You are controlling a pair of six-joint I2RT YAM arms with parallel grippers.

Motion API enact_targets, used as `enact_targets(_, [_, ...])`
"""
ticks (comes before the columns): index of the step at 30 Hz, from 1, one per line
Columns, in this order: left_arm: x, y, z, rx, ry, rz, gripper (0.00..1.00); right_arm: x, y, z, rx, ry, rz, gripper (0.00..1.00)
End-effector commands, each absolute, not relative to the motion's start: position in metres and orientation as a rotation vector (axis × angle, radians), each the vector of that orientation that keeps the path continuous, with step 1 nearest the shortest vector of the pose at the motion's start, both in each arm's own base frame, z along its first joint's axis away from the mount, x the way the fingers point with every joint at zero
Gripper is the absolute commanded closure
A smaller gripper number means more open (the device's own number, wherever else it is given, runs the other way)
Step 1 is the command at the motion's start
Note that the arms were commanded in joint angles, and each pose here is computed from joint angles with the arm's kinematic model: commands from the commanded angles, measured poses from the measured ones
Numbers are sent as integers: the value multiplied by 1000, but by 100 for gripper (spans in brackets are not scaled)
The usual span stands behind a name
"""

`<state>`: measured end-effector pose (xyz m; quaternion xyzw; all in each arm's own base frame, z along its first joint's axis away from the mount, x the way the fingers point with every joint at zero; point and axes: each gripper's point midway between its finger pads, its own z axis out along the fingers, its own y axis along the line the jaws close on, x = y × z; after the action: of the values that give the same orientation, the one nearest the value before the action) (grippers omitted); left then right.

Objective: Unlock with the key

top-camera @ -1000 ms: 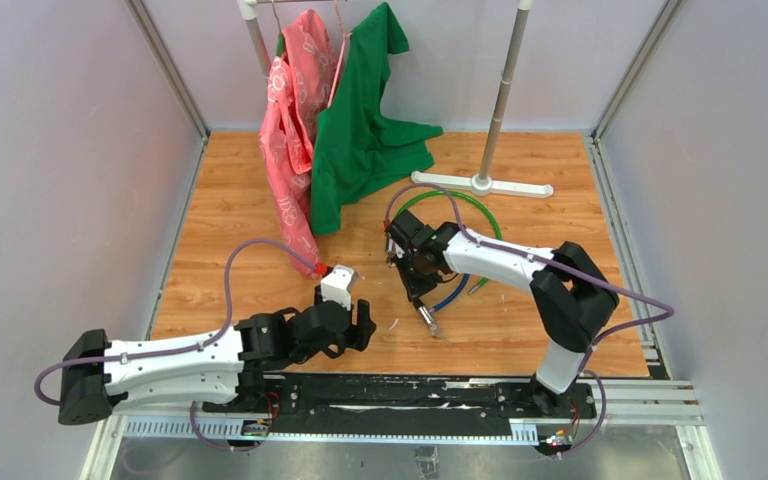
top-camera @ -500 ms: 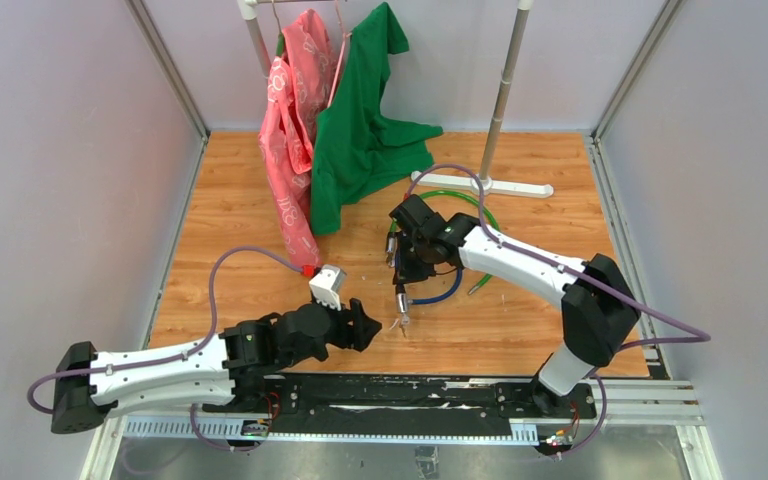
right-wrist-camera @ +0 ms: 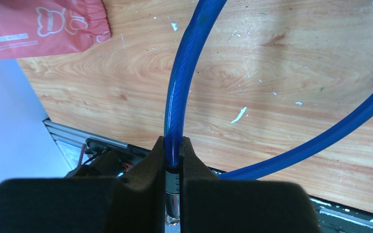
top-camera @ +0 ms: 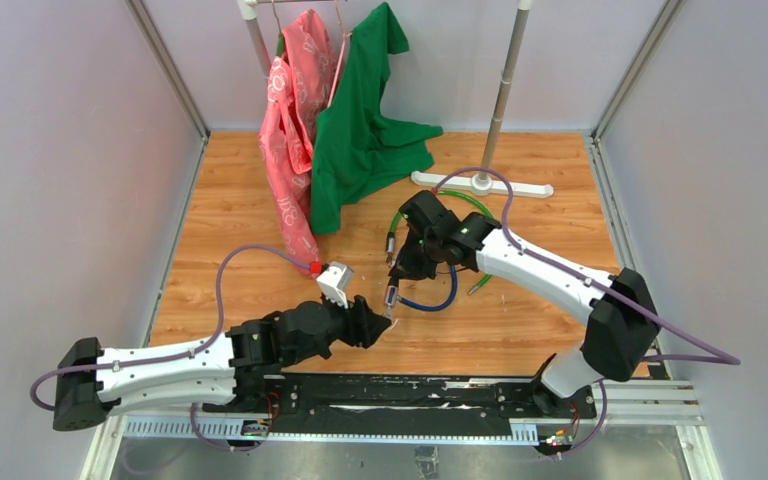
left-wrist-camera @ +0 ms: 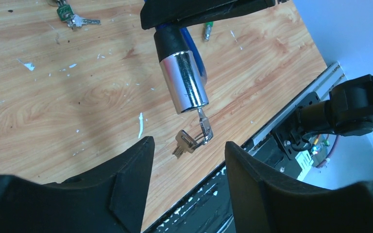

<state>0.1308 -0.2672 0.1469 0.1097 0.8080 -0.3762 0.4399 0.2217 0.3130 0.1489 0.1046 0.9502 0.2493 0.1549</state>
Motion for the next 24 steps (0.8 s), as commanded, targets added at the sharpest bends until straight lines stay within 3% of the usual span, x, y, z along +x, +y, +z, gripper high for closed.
enact_targets(1, [135, -276, 158, 278, 1954, -950, 42, 217, 308, 160, 412, 2695, 734, 100])
enact_targets(13, [144, -283, 167, 225, 1924, -950, 52, 216, 307, 167, 418, 2669, 764, 100])
enact_targets(24, [140, -290, 172, 249, 1913, -993, 44, 217, 307, 169, 426, 2641, 790, 100])
